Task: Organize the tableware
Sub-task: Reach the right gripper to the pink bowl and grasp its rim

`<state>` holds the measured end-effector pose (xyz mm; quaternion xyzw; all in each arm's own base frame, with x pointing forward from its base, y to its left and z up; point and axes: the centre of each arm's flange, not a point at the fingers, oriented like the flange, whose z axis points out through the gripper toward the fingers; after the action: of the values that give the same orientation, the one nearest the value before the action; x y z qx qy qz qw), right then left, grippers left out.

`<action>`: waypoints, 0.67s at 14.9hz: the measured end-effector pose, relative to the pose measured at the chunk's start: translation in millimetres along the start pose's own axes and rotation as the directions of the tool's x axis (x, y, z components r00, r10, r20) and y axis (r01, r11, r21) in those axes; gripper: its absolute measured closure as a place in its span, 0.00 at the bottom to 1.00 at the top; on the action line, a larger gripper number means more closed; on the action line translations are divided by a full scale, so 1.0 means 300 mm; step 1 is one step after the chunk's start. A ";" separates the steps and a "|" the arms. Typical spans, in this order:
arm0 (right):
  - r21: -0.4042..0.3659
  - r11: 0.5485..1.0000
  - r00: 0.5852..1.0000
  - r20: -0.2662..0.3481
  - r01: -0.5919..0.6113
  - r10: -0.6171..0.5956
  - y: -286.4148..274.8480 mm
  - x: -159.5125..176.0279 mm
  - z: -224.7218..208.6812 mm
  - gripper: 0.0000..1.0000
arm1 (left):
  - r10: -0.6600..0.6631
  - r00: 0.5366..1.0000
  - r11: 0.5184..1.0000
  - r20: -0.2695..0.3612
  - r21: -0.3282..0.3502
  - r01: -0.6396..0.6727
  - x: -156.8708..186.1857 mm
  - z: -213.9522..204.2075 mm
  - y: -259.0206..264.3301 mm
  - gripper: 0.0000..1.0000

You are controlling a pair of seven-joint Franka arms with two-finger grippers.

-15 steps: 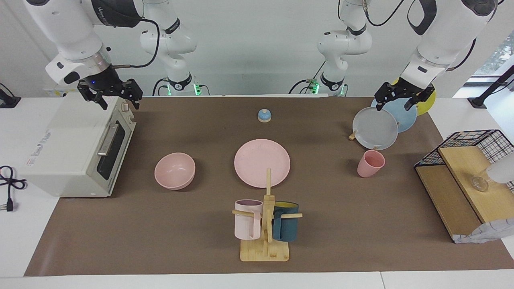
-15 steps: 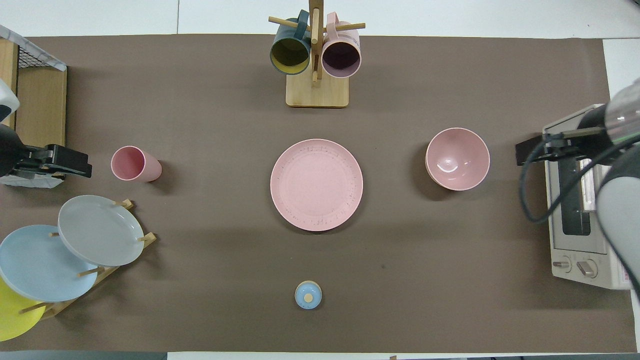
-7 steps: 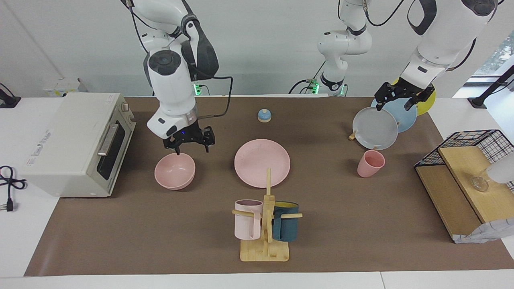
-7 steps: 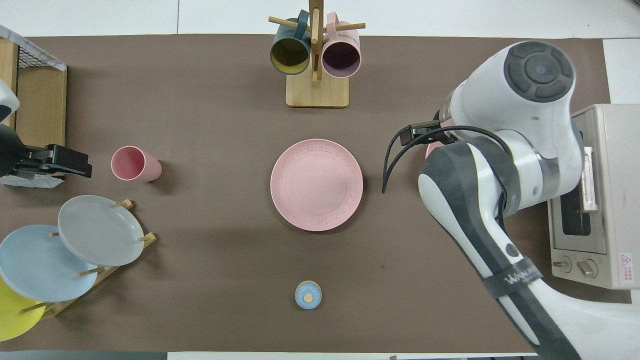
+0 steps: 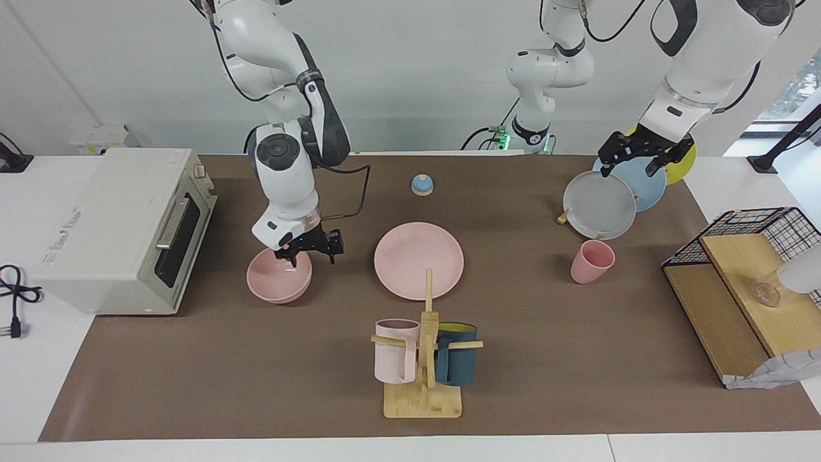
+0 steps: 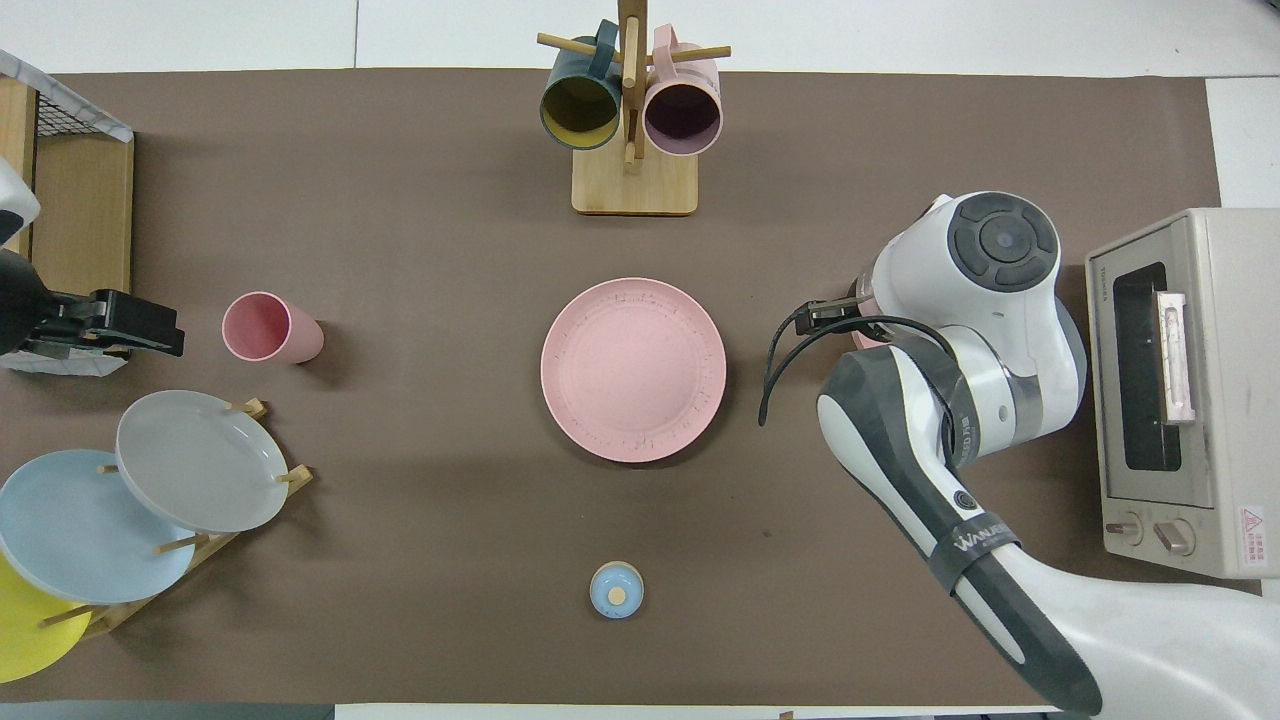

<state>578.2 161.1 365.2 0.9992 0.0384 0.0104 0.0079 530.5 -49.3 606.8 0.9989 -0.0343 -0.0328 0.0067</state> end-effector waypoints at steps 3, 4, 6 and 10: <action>-0.002 1.000 1.000 0.011 0.001 0.000 0.002 -0.014 0.026 0.30 | -0.001 1.000 1.000 0.001 0.000 0.001 0.000 0.001 0.000 0.00; -0.002 1.000 1.000 0.011 0.002 -0.002 0.002 -0.018 0.034 0.30 | -0.002 1.000 1.000 0.001 0.000 0.002 0.000 0.001 0.000 0.00; -0.001 1.000 1.000 0.008 0.009 -0.009 0.009 -0.026 0.055 0.30 | -0.003 1.000 1.000 0.002 0.000 0.003 0.000 0.001 0.000 0.00; -0.002 1.000 1.000 0.010 0.016 -0.016 0.017 -0.042 0.088 0.36 | -0.003 1.000 1.000 0.001 0.000 0.003 0.000 0.001 0.000 0.00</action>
<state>566.7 154.5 338.8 0.9989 0.0464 0.0051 0.0091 530.4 -49.2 606.6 0.9989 -0.0328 -0.0335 0.0066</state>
